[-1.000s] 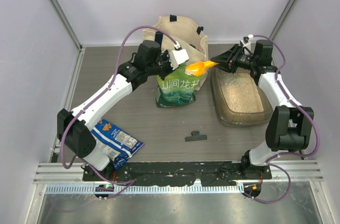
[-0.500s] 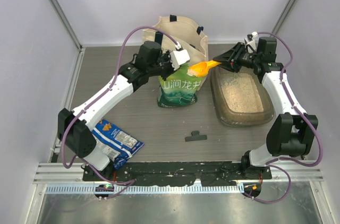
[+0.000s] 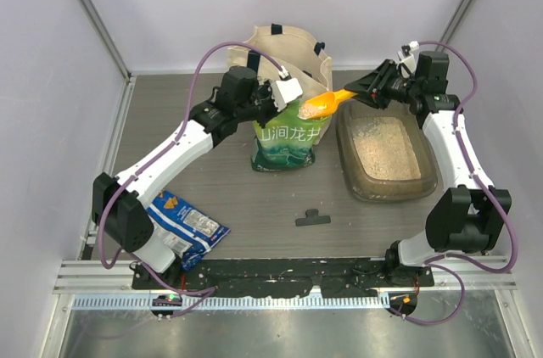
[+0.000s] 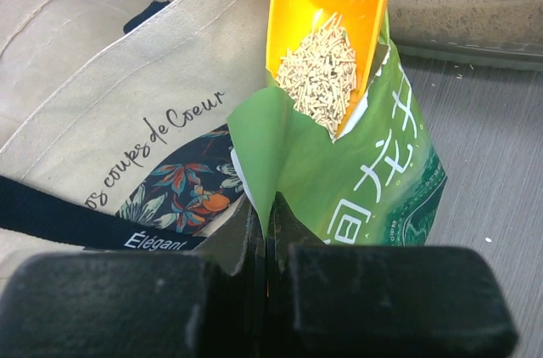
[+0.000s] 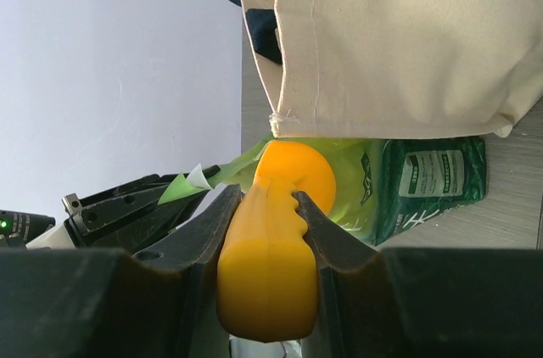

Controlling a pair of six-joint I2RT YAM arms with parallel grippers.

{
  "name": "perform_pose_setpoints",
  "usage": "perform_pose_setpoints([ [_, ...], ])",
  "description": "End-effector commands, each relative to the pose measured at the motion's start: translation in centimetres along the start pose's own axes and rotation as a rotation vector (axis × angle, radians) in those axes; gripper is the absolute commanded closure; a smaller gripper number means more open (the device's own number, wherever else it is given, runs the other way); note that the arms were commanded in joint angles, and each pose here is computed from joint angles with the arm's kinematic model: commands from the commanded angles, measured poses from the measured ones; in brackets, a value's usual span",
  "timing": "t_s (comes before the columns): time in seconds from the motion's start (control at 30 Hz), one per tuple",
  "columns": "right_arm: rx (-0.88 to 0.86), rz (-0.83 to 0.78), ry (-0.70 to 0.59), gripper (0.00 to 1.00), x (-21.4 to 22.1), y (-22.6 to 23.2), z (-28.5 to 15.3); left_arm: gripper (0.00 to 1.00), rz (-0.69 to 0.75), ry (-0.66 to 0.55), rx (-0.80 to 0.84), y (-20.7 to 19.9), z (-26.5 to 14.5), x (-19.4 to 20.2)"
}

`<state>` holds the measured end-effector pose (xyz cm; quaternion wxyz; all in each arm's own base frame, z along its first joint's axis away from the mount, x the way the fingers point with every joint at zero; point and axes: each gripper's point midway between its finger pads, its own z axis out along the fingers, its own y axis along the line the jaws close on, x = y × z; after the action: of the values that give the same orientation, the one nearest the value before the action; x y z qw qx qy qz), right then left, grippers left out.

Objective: Fill the litter box with clean litter

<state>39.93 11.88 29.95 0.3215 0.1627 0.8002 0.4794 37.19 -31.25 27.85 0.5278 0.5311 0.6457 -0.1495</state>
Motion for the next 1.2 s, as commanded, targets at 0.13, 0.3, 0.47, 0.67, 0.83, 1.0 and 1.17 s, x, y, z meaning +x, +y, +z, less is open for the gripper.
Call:
perform_pose_setpoints([
  [0.13, -0.120, -0.059, -0.085, 0.99, -1.8, 1.3, -0.3, 1.00, 0.088, -0.242, -0.166, 4.2, -3.9, -8.1],
  [0.3, -0.182, -0.034, -0.073, 0.99, -2.3, 1.6, -0.4, 1.00, 0.111, -0.227, -0.168, 4.4, -3.7, -7.9],
  [0.47, -0.202, -0.043, -0.061, 0.99, -2.4, 2.1, -0.7, 1.00, 0.116, -0.234, -0.173, 4.6, -3.5, -8.1],
  [0.67, -0.179, -0.021, -0.038, 0.99, -1.5, 0.6, -0.5, 1.00, 0.117, -0.249, -0.182, 4.7, -3.4, -8.2],
  [0.83, -0.196, 0.003, 0.011, 0.99, -0.4, -0.2, -0.4, 1.00, 0.115, -0.243, -0.185, 4.7, -3.5, -8.0],
  [1.0, -0.232, -0.005, -0.002, 0.99, -1.0, 0.6, -1.0, 1.00, 0.119, -0.236, -0.187, 4.8, -3.5, -8.0],
  [1.17, -0.243, -0.030, -0.024, 0.99, -1.9, 1.4, -1.8, 1.00, 0.124, -0.232, -0.191, 4.9, -3.3, -7.9],
])
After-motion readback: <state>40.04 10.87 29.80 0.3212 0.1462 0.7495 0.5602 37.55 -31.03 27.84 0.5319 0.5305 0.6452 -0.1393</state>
